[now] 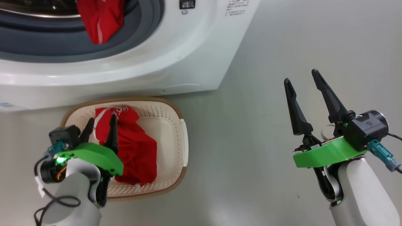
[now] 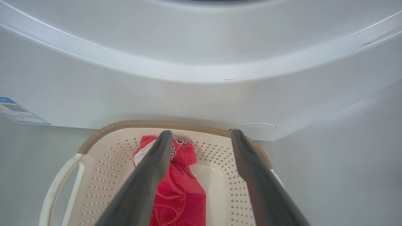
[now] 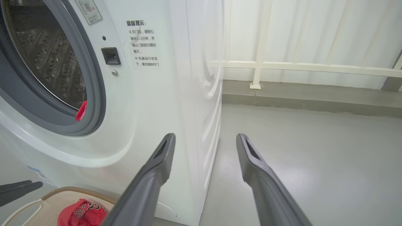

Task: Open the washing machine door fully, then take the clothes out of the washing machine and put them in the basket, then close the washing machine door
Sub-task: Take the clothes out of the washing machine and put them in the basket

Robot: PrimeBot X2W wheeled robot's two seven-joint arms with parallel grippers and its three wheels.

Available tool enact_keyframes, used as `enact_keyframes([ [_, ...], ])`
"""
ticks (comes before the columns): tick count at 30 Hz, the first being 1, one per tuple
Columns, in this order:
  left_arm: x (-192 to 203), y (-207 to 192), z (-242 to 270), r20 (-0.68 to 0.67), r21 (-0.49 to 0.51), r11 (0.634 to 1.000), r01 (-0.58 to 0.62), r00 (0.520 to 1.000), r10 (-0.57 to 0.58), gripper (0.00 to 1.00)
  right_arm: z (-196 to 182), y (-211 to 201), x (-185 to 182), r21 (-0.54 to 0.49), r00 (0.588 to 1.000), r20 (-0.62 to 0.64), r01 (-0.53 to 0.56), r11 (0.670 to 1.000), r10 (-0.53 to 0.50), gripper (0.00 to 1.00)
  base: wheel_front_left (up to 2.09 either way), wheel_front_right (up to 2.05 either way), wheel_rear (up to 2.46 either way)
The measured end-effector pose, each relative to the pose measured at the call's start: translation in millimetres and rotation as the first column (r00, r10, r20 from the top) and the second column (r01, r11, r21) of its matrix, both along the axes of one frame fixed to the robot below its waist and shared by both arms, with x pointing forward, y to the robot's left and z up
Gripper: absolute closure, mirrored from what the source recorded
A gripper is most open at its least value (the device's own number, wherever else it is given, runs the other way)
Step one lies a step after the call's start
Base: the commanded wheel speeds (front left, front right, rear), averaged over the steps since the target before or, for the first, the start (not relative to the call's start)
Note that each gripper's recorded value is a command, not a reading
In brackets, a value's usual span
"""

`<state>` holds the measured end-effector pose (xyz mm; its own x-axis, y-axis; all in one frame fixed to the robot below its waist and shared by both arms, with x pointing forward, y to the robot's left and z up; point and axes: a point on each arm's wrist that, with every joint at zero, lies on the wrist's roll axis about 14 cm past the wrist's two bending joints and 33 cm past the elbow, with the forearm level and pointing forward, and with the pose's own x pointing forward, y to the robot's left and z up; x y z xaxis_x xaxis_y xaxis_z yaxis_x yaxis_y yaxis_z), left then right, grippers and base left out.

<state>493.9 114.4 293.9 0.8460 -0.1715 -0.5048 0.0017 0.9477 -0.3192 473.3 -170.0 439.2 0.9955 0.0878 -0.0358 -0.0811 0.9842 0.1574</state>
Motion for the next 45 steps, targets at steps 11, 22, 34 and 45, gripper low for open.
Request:
enact_keyframes([
  [11, -21.8, 28.0, 63.7, 0.177, 0.013, 0.996, -0.091, 0.980, 0.087, 0.00, 31.0, 5.1, -18.4, -0.021, 0.998, 0.055, -0.013, 1.000, 0.014, 0.00, 0.00, 0.00, 0.00],
  [22, -40.9, 45.9, 150.7, 0.420, 0.033, 0.992, -0.120, 0.902, 0.095, 0.00, 61.3, -4.8, -45.6, -0.053, 0.993, 0.117, 0.020, 0.998, -0.013, 0.00, 0.00, 0.00, 0.00],
  [34, -90.1, 67.8, 222.3, 0.610, 0.095, 0.981, -0.168, 0.789, 0.076, 0.00, 85.7, -23.8, -92.6, -0.037, 0.981, 0.179, 0.085, 0.996, -0.077, 0.00, 0.00, 0.00, 0.00],
  [45, -129.6, 69.4, 219.1, 0.608, 0.096, 0.980, -0.175, 0.790, 0.082, 0.00, 104.8, -49.5, -135.6, -0.016, 0.957, 0.241, 0.170, 0.985, -0.162, 0.00, 0.00, 0.00, 0.00],
])
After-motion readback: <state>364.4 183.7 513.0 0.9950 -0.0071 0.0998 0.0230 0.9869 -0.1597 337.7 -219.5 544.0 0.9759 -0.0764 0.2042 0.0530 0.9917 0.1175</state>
